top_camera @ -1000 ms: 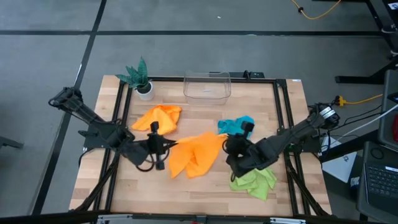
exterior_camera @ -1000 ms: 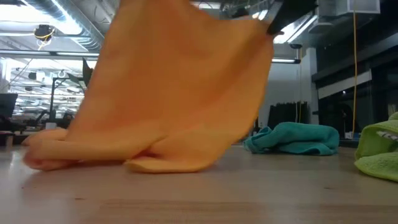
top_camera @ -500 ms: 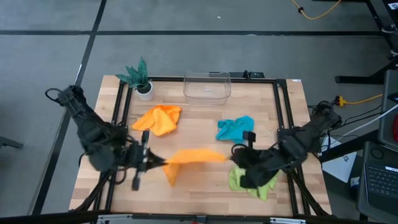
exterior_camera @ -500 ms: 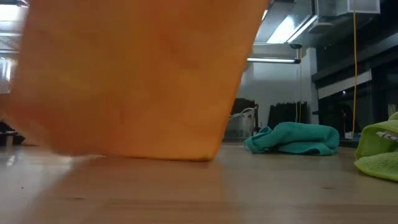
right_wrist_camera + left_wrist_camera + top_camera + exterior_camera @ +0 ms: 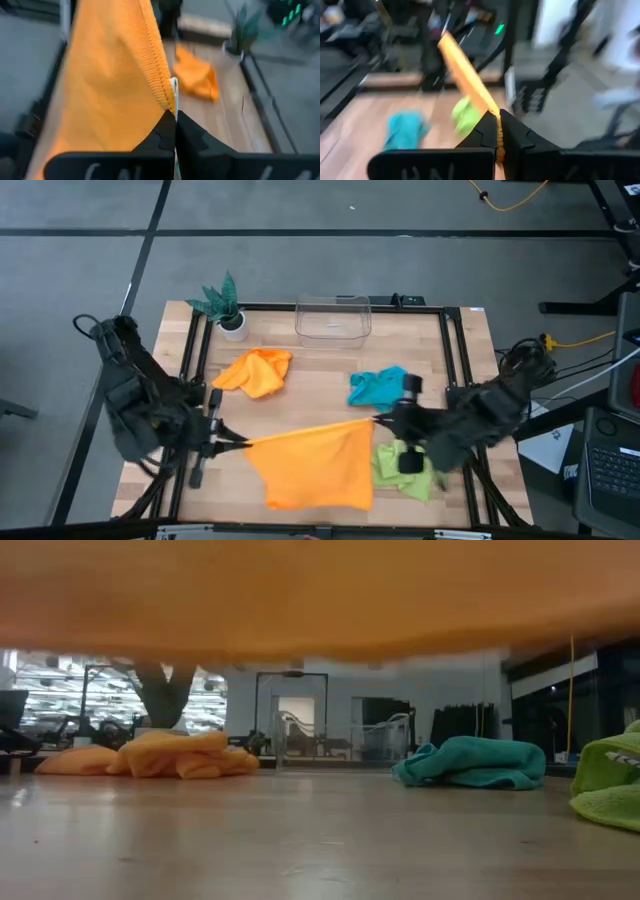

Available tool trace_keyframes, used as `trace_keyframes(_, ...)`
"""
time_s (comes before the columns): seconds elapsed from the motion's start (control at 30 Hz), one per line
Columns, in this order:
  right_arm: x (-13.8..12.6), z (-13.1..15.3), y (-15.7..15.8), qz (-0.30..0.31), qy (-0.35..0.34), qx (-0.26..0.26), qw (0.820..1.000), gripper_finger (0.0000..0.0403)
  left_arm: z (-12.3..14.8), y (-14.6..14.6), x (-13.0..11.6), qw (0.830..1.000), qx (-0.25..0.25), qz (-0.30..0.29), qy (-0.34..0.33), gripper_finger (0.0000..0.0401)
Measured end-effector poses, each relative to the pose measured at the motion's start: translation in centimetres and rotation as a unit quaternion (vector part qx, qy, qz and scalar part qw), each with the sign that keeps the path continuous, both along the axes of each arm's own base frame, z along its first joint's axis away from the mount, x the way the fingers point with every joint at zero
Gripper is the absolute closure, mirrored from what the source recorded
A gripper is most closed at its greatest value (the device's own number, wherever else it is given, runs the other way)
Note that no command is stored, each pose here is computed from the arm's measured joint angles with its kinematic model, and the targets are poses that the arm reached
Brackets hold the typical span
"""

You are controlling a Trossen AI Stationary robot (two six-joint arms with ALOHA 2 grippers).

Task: Fold microfiber towels
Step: Fold the bottom orange microfiber towel

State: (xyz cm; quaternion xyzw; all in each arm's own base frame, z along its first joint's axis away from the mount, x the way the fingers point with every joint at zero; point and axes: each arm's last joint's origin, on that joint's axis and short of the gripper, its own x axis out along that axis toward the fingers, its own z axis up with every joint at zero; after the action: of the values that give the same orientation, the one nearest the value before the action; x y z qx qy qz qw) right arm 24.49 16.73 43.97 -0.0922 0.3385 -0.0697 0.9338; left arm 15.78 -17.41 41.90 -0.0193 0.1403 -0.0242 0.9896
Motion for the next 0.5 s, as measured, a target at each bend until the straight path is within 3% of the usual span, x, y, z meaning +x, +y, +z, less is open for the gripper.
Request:
trace_keyframes(0.17,2.8,-6.7,-2.6,-0.063,0.107,-0.050,0.991,0.0403,-6.3,1.3,1.5,0.992,0.030,0.083,0.086,0.0401)
trace_keyframes(0.27,4.3,-10.5,-4.9,-0.108,0.136,-0.088,0.981,0.0403,-9.2,2.5,2.0,0.985,0.056,0.119,0.113,0.0401)
trace_keyframes(0.37,6.0,-14.2,-7.4,-0.128,0.138,-0.103,0.977,0.0403,-12.0,4.1,2.9,0.973,0.085,0.155,0.146,0.0401)
trace_keyframes(0.5,8.2,-18.3,-10.2,-0.115,0.089,-0.102,0.984,0.0403,-15.1,6.4,3.6,0.956,0.109,0.195,0.192,0.0401)
